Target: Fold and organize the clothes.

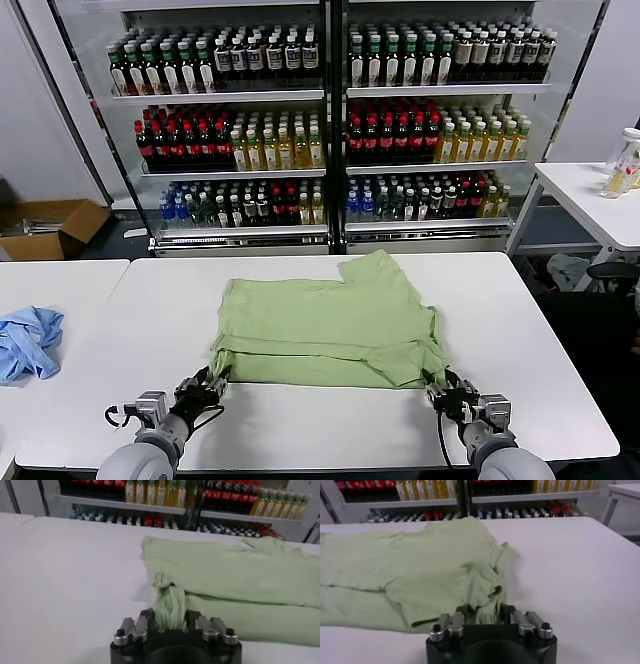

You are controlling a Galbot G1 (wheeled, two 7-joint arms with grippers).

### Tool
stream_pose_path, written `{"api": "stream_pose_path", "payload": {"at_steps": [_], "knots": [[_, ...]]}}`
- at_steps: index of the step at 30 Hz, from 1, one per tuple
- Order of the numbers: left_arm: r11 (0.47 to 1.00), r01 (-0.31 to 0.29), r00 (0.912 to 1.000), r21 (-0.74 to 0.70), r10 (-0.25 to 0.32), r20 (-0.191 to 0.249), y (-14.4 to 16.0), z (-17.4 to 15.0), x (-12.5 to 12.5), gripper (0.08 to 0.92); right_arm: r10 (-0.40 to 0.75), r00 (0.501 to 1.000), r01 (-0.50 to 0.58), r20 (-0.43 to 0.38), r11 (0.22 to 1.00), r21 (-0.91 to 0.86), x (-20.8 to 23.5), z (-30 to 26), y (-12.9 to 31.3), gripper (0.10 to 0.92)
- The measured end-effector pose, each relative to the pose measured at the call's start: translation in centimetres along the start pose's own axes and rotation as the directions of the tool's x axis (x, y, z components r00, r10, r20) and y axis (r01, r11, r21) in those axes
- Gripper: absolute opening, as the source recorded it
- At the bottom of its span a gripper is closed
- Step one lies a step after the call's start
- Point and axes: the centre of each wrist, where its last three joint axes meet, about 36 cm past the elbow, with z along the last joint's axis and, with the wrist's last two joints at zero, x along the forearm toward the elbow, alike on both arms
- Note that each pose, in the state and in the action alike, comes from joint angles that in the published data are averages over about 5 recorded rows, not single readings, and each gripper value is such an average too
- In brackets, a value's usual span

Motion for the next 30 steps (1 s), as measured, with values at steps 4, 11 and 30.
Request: {"api": "stream_pose_path", "payload": {"at_steps": [4,11,30], "knots": [[1.0,0.002,1.0,-0.006,-0.002,-0.008,-0.1,0.1,-0.2,0.239,-0.001,1.0,0.001,-0.006,1.0,-0.005,0.2,0.1,-0.2,0.205],[1.0,-0.001,0.9997,-0.013,0.001,-0.024,0.0,-0.1,0.8,0.092,-0.02,1.0,0.02,-0.01,1.0,-0.004,2.1,-0.5,-0.2,0.131],[0.999,-0.007,0.9967,-0.036,0.004,-0.081,0.0,0.8,10.1,0.086,-0.058,0.998,0.058,-0.019,0.998,0.026,9.5,-0.4,1.2,0.131]]}}
